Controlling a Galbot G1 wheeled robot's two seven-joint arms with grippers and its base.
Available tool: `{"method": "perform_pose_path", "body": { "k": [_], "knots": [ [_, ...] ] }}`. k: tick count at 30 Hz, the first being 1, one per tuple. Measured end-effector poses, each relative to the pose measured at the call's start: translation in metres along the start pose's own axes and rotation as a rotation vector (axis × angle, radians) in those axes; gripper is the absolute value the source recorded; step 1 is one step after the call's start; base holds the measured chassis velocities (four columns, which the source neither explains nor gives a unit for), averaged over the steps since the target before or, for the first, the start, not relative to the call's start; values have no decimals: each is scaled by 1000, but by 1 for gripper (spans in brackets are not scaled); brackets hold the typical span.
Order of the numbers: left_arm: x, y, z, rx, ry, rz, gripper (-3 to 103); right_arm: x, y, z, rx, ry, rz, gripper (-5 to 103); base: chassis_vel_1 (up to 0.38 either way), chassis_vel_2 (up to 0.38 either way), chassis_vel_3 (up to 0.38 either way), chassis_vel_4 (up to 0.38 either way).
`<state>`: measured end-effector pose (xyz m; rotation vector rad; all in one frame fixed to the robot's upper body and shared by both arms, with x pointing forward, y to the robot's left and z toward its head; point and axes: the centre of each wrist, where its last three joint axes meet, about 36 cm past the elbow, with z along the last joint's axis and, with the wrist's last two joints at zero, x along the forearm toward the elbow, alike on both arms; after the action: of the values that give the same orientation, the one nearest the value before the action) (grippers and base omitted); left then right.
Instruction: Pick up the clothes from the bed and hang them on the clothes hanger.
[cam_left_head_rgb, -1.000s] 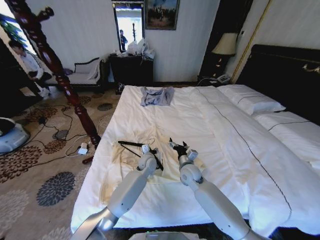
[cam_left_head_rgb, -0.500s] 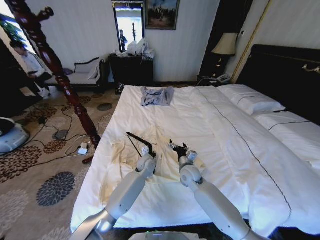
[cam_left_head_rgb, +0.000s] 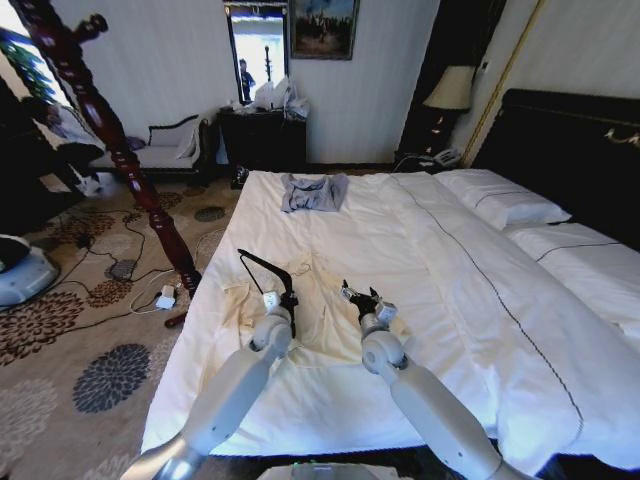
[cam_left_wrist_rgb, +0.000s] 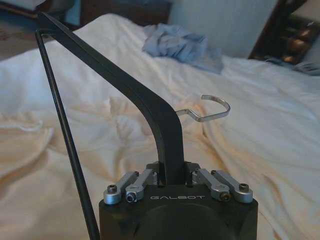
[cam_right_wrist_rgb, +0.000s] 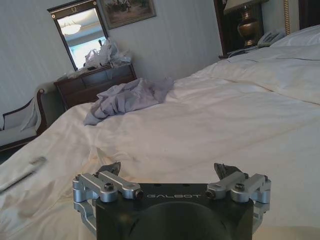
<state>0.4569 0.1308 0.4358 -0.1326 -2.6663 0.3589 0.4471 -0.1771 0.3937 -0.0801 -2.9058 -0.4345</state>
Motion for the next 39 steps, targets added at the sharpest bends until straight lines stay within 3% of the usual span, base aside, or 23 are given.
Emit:
{"method": "perform_pose_path", "body": {
  "k": [3,4,6,7,8,11,12,14,16,19,21,22,24,26,29,31,32,36,39],
  "knots": [
    [22,22,-4,-9,-52,104,24,-2,-4,-2,4,4,4,100,0,0,0,0],
    [22,22,-4,-9,-52,104,24,-2,-4,-2,4,4,4,100,0,0,0,0],
    [35,34,-15,46,-97,176,24,-3,-7,-4,9,12,7,100,0,0,0,0],
    [35,34,-15,46,-97,176,24,-3,-7,-4,9,12,7,100,0,0,0,0],
    [41,38,-21,89,-119,210,24,-4,-9,-4,15,13,7,100,0,0,0,0],
    [61,50,-44,300,-183,314,24,-6,-13,-5,36,18,9,100,0,0,0,0],
    [61,50,-44,300,-183,314,24,-6,-13,-5,36,18,9,100,0,0,0,0],
    [67,55,-48,361,-197,354,24,-7,-14,-5,40,19,9,100,0,0,0,0],
    [76,61,-48,428,-207,448,24,-8,-14,-6,5,2,-35,100,0,0,0,0],
    [80,64,-48,445,-219,507,24,-9,-13,-8,-62,-27,-111,100,0,0,0,0],
    [84,65,-51,446,-237,598,24,-11,-6,-14,-209,-80,-262,100,0,0,0,0],
    [84,65,-51,446,-237,598,24,-11,-6,-14,-209,-80,-262,100,0,0,0,0],
    [86,63,-52,447,-230,641,24,-16,-2,-18,-276,-103,-327,100,0,0,0,0],
    [96,55,-53,456,-189,713,24,-28,-1,-22,-324,-159,-405,100,0,0,0,0],
    [104,49,-54,451,-163,753,24,-39,-5,-21,-298,-222,-466,100,0,0,0,0],
    [117,42,-57,439,-133,806,24,-50,-16,-17,-221,-314,-577,100,0,0,0,0],
    [117,42,-57,439,-133,806,24,-50,-16,-17,-221,-314,-577,100,0,0,0,0],
    [137,34,-67,427,-103,886,24,-64,-29,-19,-102,-434,-767,100,0,0,0,0],
    [144,30,-69,425,-91,905,24,-72,-31,-22,-53,-495,-803,100,0,0,0,0]
  ]
}}
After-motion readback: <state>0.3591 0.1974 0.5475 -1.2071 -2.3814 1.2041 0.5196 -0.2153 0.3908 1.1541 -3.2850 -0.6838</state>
